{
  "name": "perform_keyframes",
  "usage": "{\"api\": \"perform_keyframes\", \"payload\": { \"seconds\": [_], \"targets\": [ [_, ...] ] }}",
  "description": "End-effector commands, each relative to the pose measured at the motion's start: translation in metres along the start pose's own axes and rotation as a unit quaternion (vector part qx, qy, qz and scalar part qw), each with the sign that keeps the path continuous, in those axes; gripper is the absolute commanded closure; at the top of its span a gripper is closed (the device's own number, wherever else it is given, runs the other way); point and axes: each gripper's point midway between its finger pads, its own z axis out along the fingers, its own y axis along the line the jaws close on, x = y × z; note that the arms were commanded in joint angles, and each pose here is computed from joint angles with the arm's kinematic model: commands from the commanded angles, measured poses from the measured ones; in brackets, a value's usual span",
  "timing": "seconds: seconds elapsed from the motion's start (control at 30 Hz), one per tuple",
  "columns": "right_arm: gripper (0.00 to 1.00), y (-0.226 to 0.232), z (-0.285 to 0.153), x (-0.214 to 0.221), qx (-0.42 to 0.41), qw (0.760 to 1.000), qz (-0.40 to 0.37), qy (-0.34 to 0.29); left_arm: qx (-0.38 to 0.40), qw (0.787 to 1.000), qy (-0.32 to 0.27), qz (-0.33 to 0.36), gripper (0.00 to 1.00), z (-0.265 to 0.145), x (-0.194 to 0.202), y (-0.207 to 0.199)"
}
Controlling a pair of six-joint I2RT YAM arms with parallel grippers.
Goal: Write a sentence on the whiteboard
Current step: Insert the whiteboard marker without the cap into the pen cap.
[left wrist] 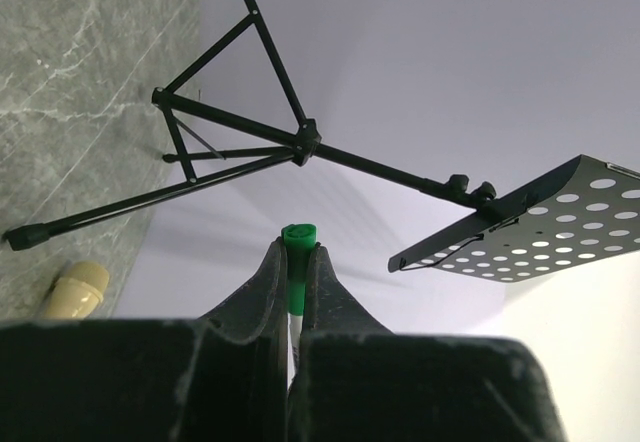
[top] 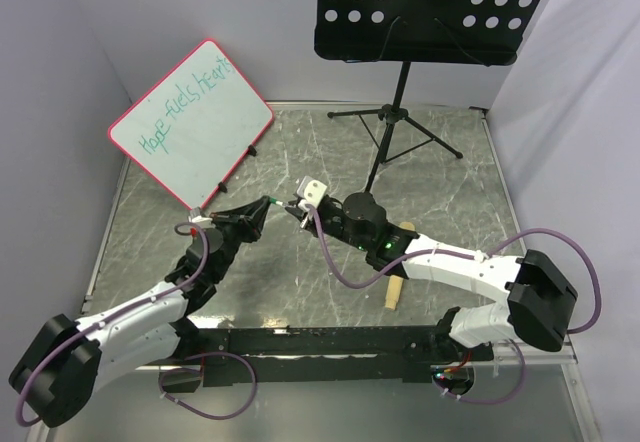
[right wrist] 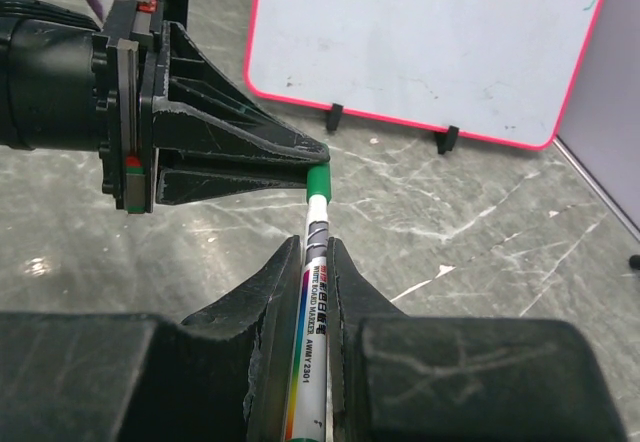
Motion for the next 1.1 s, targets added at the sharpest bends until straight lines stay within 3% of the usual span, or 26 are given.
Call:
{"api": "perform_keyframes", "payload": {
  "seconds": [0.0, 0.67, 1.07],
  "targets": [
    [1.0, 0.008, 0.01, -0.013, -0.013, 0.999, -0.006, -0.032, 0.05, 0.983, 0.088, -0.154, 0.99, -0.004, 0.039, -0.058],
    [1.0, 0.009, 0.015, -0.008, -0.005, 0.999, -0.009, -0.032, 0.067, 0.976, 0.184, -0.095, 0.99, -0.002, 0.096, -0.071],
    [1.0, 0.007, 0.016, -0.005, 0.001, 1.0, -0.006, -0.028, 0.068, 0.976, 0.189, -0.086, 0.99, -0.006, 0.103, -0.066]
  ]
}}
